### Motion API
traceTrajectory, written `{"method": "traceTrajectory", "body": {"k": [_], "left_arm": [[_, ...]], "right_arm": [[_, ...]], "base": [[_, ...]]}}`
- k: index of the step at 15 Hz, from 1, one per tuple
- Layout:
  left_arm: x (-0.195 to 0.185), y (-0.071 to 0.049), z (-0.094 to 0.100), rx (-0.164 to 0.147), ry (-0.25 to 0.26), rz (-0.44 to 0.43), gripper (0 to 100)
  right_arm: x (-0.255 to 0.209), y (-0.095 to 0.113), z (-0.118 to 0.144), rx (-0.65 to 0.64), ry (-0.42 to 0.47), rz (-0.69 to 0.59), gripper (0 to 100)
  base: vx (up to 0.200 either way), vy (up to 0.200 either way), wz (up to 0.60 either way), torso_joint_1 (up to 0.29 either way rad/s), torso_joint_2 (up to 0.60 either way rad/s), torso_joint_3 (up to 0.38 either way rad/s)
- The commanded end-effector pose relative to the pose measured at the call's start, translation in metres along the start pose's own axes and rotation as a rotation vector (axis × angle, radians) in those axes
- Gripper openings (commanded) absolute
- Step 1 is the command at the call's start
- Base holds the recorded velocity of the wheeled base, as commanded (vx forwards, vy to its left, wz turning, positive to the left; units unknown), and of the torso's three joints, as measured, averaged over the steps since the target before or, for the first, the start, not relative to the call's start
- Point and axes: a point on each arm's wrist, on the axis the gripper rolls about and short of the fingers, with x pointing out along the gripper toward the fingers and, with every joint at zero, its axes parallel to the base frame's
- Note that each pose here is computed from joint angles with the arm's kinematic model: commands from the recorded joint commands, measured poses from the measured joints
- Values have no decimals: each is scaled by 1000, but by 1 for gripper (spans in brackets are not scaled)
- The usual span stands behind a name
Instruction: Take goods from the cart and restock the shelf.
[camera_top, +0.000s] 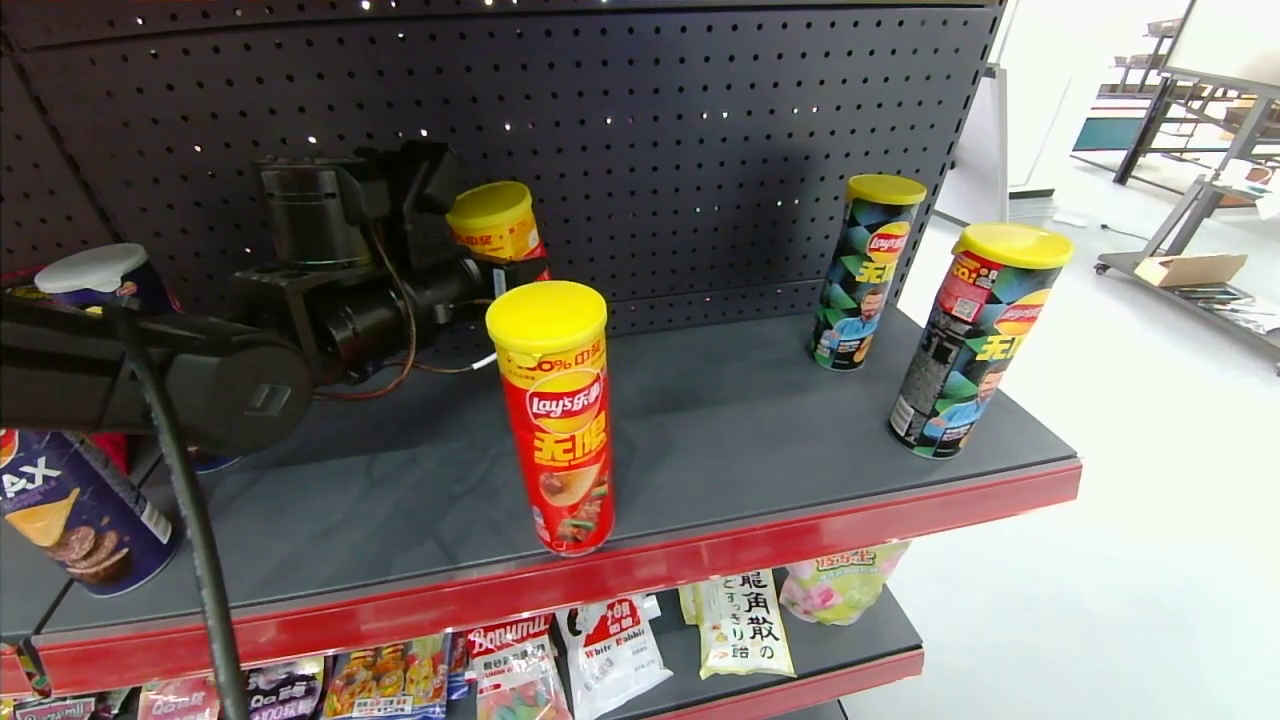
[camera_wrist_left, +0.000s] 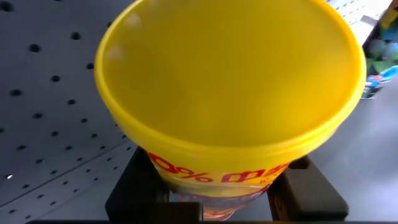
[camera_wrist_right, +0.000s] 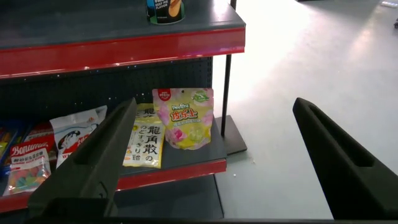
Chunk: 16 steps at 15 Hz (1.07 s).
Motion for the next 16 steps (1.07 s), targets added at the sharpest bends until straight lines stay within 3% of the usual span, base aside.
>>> {"method": "traceTrajectory", "body": {"k": [1,11,16], "left_arm": [[10,0,-3,3,3,-3,0],[13,-2,-8,9,42,-44,0],[7,-2,3,8,55,-61,0]], "right_arm": [[0,0,0,0,2,0,100],[0,0,0,0,2,0,100],[0,0,0,0,2,0,100]], "base": [[0,0,0,0,0,0],[0,0,0,0,0,0],[0,0,0,0,0,0]]}}
